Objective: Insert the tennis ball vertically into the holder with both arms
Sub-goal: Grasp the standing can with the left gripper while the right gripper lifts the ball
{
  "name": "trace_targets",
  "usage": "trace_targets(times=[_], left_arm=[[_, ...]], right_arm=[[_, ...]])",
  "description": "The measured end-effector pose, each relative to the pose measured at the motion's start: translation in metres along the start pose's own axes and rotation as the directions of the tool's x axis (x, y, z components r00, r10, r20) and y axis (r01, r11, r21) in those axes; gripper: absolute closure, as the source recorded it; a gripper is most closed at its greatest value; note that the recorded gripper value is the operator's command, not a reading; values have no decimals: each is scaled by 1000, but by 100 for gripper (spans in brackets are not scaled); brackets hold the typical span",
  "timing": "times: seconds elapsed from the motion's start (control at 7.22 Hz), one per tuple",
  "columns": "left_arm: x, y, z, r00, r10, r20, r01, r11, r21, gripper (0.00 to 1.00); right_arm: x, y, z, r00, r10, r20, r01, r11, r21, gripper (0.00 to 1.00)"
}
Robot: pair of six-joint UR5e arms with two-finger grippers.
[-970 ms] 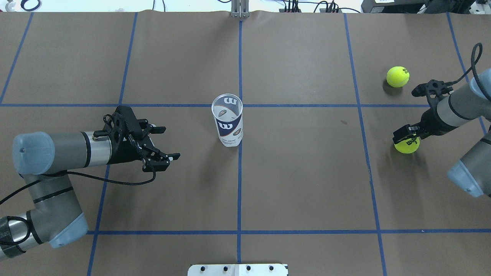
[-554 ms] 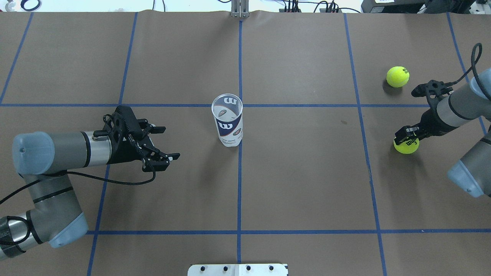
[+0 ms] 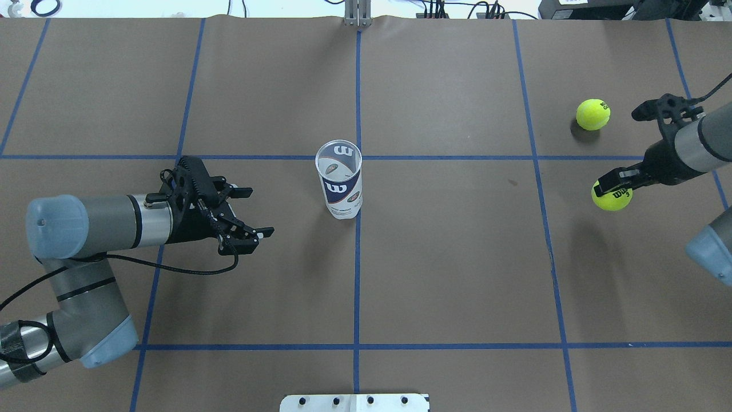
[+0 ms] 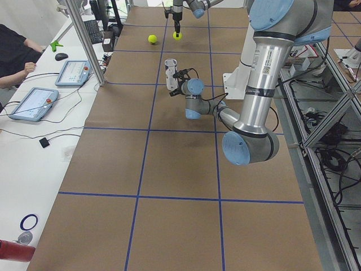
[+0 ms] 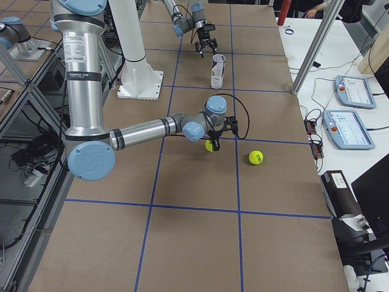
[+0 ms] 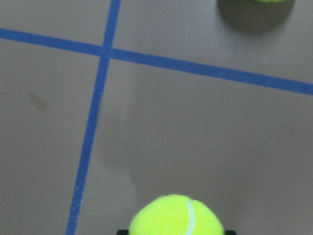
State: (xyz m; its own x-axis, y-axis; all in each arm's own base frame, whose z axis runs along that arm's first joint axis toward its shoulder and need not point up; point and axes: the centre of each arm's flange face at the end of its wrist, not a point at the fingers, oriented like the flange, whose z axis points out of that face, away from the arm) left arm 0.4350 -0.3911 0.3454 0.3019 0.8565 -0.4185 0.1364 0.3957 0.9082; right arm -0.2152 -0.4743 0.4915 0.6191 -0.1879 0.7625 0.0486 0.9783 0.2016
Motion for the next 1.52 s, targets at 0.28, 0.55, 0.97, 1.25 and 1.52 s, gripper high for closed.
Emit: trace_targets(times=[0.28,0.55,0.97,1.25,1.52], left_arm=[[2,-6,26,1000,0,-5,0,1000,-4,1],[9,-13,49,1000,7,-13,-7,1000,-3,1],[17,-34,71,1000,19,-24,-18,1000,18,1],[19,-41,81,1000,21,-5,-21,999,39,1],[26,-38,87,999,19,44,-22,997,70,1]], right_arm=[[3,-14,-33,999,10,34,-12,999,49,100],[-3,-30,-54,998,5,61,-10,996,86,100],[-12,-43,-66,997,-8,81,-1,994,107,100],[-16,-46,-69,996,-15,89,5,994,111,100],[-18,-49,-70,996,-19,92,8,993,115,100]])
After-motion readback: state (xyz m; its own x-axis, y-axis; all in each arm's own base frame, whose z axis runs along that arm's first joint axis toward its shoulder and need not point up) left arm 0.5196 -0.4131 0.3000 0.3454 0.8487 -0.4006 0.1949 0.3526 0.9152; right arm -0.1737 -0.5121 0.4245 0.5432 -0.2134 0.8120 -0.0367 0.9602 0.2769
